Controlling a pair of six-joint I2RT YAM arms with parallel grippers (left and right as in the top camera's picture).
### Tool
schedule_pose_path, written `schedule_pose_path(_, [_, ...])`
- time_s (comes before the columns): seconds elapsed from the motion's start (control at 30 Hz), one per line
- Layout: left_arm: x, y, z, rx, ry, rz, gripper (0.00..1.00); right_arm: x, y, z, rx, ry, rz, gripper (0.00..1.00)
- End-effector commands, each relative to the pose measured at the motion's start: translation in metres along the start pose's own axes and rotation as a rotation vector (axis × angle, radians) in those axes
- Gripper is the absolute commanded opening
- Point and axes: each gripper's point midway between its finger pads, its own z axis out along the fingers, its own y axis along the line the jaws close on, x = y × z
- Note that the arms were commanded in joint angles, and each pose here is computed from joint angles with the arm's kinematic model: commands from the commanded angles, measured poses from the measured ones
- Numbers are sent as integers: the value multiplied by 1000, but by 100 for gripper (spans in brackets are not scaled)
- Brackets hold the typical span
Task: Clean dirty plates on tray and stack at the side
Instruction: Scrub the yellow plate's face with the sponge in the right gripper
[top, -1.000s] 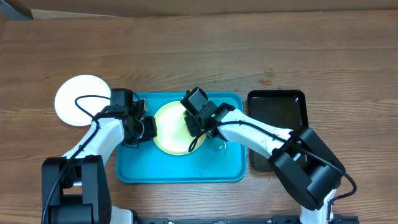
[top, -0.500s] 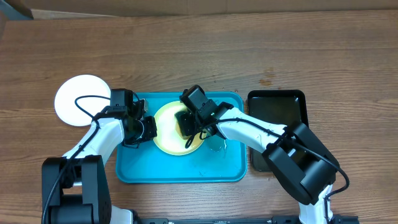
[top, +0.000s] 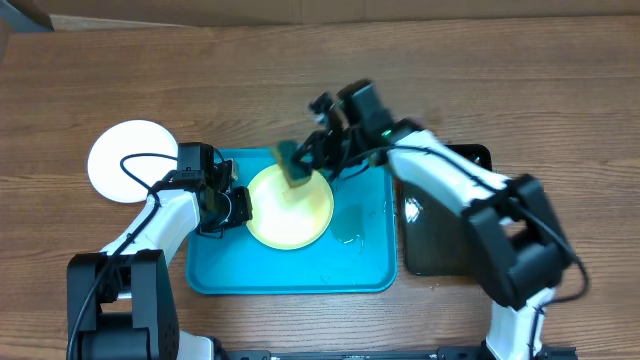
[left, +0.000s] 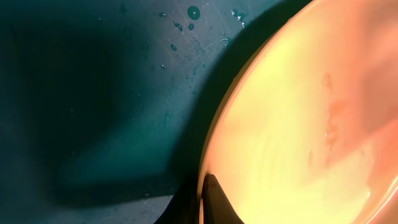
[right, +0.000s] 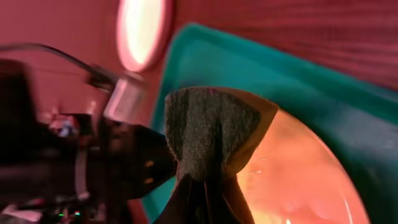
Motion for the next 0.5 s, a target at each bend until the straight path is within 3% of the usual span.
schedule_pose_path(0.0, [18,11,11,-37,63,22,4,-8,62,-47,-127,-26,-126,4])
schedule_pose_path(0.23, [18,10,11,-37,63,22,4,21,27,-55,80,42,-28,4])
schedule_pose_path(0.47, [18,11,11,-37,63,22,4,61,31,-20,111,124,-33,4])
